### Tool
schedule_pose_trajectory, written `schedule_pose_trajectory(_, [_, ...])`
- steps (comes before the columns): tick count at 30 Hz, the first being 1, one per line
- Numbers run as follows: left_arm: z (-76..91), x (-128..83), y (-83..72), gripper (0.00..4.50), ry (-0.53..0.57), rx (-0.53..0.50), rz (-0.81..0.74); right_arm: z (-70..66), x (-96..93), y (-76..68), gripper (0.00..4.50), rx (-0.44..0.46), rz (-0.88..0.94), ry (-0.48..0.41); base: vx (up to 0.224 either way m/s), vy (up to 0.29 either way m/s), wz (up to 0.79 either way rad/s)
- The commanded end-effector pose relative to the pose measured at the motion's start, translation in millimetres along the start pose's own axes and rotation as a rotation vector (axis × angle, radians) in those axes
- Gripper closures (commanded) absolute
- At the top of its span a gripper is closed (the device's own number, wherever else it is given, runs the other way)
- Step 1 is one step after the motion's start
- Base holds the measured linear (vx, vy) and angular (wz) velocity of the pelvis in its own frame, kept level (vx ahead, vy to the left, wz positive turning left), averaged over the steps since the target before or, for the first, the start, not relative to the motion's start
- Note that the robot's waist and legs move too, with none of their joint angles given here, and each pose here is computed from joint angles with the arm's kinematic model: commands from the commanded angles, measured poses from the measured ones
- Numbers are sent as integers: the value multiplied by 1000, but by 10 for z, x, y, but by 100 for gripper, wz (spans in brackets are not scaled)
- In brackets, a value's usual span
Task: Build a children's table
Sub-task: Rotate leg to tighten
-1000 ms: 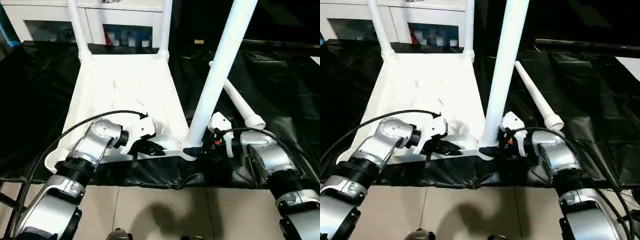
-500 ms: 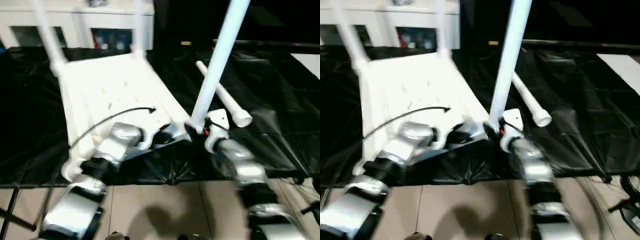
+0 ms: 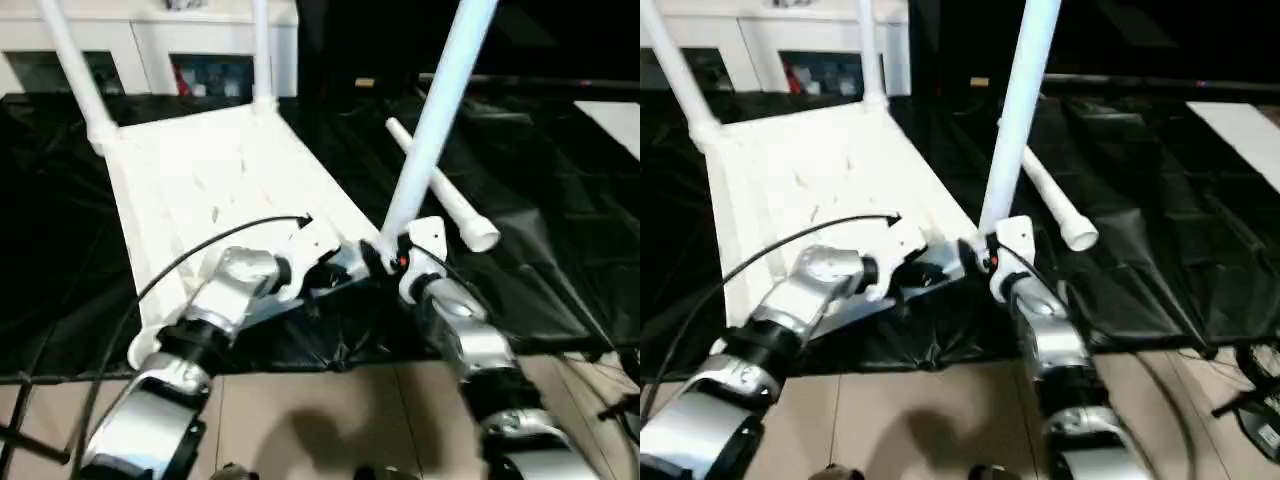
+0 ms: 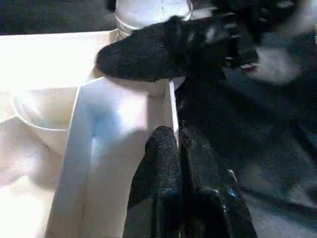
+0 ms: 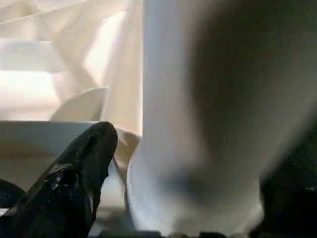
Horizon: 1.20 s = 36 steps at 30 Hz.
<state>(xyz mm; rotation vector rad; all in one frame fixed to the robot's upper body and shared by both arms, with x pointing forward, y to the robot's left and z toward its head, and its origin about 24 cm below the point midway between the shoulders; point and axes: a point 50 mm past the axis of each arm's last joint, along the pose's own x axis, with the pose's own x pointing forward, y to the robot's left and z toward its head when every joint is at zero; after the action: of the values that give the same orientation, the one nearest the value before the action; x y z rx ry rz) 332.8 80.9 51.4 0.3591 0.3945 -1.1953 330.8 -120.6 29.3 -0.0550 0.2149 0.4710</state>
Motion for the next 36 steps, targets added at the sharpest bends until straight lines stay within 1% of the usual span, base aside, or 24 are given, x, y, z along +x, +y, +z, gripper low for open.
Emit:
schedule_pose_trajectory(1, [108, 83, -99, 450, -29, 58, -98, 70, 3, 56, 49, -40, 74, -7, 0, 0, 0])
schedule_pose_trajectory(2, [90, 26, -88, 450, -20, 70, -129, 86, -48, -24, 49, -61, 100, -1, 0, 0, 0])
schedule_pose_trajectory(4, [79, -40, -78, 450, -10, 88, -170, 113, -110, -97, 49, -97, 183, 15, 28, -10, 3])
schedule_pose_trajectory(6, [79, -86, -82, 450, -8, 99, -213, 135, -167, -107, 49, -138, 317, 39, 0, 0, 0])
schedule_pose_trajectory(10, [59, -134, -111, 450, 5, 116, -279, 131, -240, -102, 49, -199, 499, 102, 0, 0, 0])
schedule_pose_trajectory(15, [30, -172, -147, 450, 37, 150, -356, 150, -291, -127, 49, -207, 688, 194, 0, 0, 0])
schedule_pose_trajectory(16, [26, -176, -152, 450, 41, 153, -367, 155, -296, -129, 65, -209, 715, 205, 0, 0, 0])
schedule_pose_trajectory(19, [23, -179, -150, 450, 55, 159, -387, 168, -299, -137, 78, -198, 771, 233, 0, 0, 0])
schedule_pose_trajectory(20, [22, -175, -144, 450, 59, 157, -395, 172, -294, -142, 99, -197, 795, 245, 0, 0, 0])
schedule_pose_trajectory(22, [19, -173, -141, 450, 64, 154, -403, 171, -288, -143, 112, -197, 809, 250, 0, 0, 0])
schedule_pose_trajectory(24, [2, -180, -134, 450, 81, 164, -413, 167, -271, -132, 135, -198, 815, 252, 0, 0, 0])
schedule_pose_trajectory(25, [-1, -182, -133, 450, 86, 166, -416, 167, -268, -129, 135, -198, 817, 252, 0, 0, 0])
schedule_pose_trajectory(29, [16, -189, -101, 450, 75, 155, -390, 174, -258, -91, 167, -171, 816, 224, 0, 0, 0])
schedule_pose_trajectory(33, [19, -161, -56, 450, 48, 94, -293, 130, -215, -70, 174, -130, 689, 166, 0, 0, 0])
schedule_pose_trajectory(34, [20, -140, -40, 450, 44, 79, -258, 116, -186, -76, 174, -119, 616, 146, 0, 0, 0])
schedule_pose_trajectory(35, [21, -131, -34, 450, 42, 72, -244, 109, -173, -79, 175, -112, 581, 137, 0, 0, 0])
schedule_pose_trajectory(36, [31, -96, -20, 450, 41, 57, -199, 80, -139, -82, 175, -84, 484, 117, 0, 0, 0])
